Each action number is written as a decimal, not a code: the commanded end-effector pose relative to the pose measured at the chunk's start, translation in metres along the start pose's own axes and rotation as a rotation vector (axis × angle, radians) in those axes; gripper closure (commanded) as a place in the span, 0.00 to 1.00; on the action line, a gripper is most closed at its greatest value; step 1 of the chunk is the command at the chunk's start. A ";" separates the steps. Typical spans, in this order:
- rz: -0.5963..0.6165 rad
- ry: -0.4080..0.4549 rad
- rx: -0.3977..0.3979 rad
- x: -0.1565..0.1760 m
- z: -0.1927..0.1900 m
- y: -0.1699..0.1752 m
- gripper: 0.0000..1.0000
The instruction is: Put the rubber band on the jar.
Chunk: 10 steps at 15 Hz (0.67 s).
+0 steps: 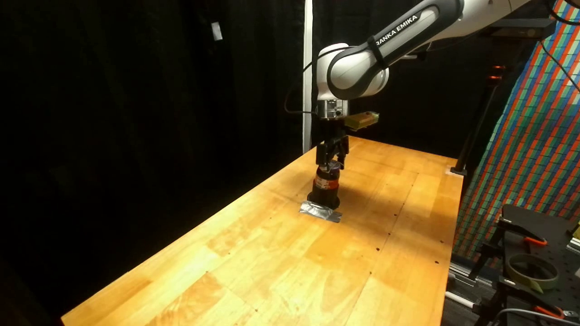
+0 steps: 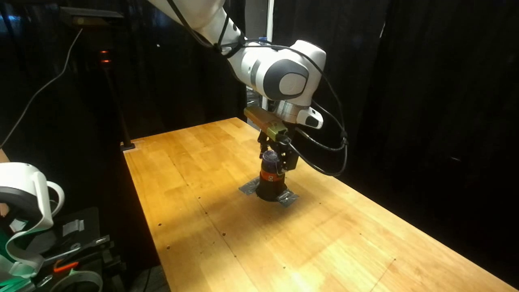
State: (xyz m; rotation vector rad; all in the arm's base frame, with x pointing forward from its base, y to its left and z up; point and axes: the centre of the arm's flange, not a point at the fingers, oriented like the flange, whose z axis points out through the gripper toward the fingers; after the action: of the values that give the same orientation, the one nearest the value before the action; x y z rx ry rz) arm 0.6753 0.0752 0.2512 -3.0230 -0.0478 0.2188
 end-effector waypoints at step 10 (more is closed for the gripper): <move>-0.133 0.101 -0.153 -0.020 0.005 -0.017 0.00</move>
State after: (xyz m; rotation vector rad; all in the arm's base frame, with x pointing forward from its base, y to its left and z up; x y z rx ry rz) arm 0.6715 0.0939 0.2467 -3.1154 -0.2323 0.1154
